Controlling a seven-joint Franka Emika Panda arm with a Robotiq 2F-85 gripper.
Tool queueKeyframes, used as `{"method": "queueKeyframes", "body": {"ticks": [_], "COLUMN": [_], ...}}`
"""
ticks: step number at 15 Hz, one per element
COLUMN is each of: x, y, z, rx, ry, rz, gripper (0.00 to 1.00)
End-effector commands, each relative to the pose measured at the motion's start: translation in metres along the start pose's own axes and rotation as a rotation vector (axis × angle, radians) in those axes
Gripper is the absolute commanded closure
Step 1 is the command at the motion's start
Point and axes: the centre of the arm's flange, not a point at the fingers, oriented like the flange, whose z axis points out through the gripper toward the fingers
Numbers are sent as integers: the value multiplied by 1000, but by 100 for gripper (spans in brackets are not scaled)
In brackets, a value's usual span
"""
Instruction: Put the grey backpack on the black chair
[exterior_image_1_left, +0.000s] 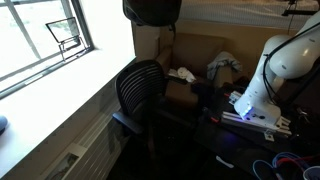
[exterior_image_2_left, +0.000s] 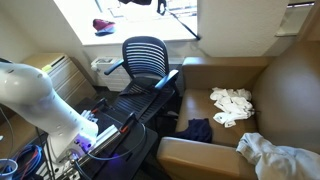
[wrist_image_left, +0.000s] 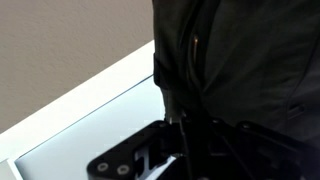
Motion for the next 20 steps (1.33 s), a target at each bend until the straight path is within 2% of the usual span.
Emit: {"method": "queueKeyframes", "body": {"ticks": [1, 2, 3, 6, 7, 11, 15, 18, 19, 20], "x": [53, 51, 49, 57, 55, 7, -39, -49, -52, -54], "y": [1, -21, -10, -32, -34, -112, -164, -177, -189, -194], "z": [-35, -35, -33, -31, -29, 15, 54, 84, 68, 72], "rx": [106, 155, 112, 168, 173, 406, 574, 612, 612, 622], "ry": [29, 34, 34, 27, 21, -3, -115, -206, -189, -203], "rz": [133, 115, 111, 112, 113, 163, 260, 307, 296, 298], "gripper": [98, 98, 94, 94, 98, 98, 98, 98, 98, 94]}}
